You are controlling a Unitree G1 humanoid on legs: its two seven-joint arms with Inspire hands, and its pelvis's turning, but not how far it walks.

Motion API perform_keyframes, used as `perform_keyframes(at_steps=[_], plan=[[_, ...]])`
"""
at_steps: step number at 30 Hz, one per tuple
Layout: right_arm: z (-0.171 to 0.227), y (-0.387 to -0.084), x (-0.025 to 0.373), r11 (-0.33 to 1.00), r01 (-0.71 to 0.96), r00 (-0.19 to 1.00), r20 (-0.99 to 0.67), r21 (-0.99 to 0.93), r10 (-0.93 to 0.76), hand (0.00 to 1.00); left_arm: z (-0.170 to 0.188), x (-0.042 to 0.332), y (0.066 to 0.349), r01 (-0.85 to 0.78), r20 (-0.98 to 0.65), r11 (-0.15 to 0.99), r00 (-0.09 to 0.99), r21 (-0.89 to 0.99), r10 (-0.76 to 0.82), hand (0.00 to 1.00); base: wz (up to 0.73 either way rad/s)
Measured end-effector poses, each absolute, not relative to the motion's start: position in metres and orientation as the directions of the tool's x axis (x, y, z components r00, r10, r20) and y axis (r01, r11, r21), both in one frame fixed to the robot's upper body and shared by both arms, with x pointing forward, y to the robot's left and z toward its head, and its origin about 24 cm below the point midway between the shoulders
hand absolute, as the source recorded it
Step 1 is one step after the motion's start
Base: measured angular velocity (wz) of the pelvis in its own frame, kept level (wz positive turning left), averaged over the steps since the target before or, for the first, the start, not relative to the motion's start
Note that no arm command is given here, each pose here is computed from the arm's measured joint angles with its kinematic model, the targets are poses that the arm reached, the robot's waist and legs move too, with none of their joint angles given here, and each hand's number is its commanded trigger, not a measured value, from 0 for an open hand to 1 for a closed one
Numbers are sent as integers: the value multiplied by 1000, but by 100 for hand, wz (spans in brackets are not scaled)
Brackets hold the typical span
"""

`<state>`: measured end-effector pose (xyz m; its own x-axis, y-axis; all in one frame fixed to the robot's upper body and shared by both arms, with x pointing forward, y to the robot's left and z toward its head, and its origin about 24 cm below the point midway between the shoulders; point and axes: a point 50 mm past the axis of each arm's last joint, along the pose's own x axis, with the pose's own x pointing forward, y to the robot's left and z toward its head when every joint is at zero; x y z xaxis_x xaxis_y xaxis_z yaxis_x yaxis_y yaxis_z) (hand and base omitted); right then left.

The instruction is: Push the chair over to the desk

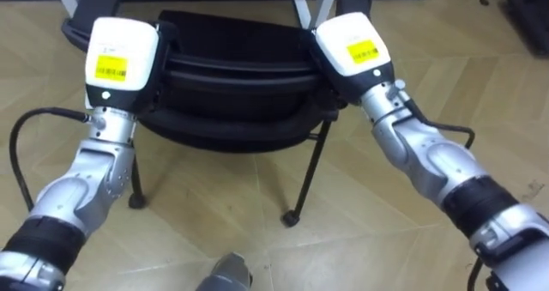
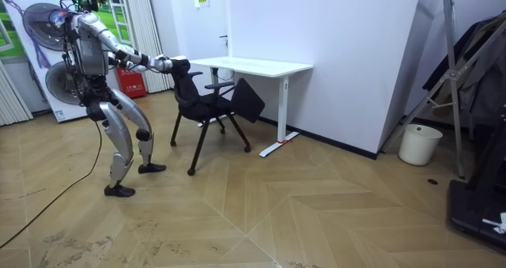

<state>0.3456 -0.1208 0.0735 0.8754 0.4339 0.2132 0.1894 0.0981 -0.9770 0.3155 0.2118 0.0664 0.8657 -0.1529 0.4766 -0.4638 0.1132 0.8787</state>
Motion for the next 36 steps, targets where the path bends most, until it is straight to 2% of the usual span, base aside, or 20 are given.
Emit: perform_keyframes(at_steps=[18, 24, 27, 31, 32, 33, 34, 35, 36], plan=[[80, -138, 349, 49, 213, 878, 214, -976, 429, 100, 70, 319, 200, -427, 445, 132, 879, 894, -170, 100, 15], [72, -139, 350, 35, 189, 889, 186, -981, 419, 100, 68, 320, 197, -376, 393, 121, 901, 919, -183, 100, 2], [88, -129, 364, 9, 215, 871, 195, -977, 450, 100, 73, 323, 204, -381, 397, 123, 907, 916, -140, 100, -43], [87, -135, 368, -7, 164, 884, 143, -986, 446, 100, 79, 328, 200, -354, 367, 105, 915, 929, -169, 100, 63], [86, -135, 368, -9, 157, 885, 137, -988, 445, 81, 79, 329, 199, -352, 366, 108, 915, 930, -170, 100, 31], [87, -135, 368, -9, 152, 887, 132, -988, 443, 65, 79, 329, 198, -350, 363, 103, 916, 931, -173, 91, 0], [87, -135, 368, -12, 148, 887, 127, -989, 444, 0, 80, 330, 198, -347, 360, 101, 917, 933, -173, 8, 0], [88, -135, 368, -13, 145, 887, 124, -989, 444, 0, 80, 330, 198, -348, 360, 100, 917, 932, -174, 0, 4], [89, -135, 369, -12, 135, 890, 116, -991, 442, 0, 81, 331, 198, -347, 360, 100, 917, 932, -174, 0, 4]])
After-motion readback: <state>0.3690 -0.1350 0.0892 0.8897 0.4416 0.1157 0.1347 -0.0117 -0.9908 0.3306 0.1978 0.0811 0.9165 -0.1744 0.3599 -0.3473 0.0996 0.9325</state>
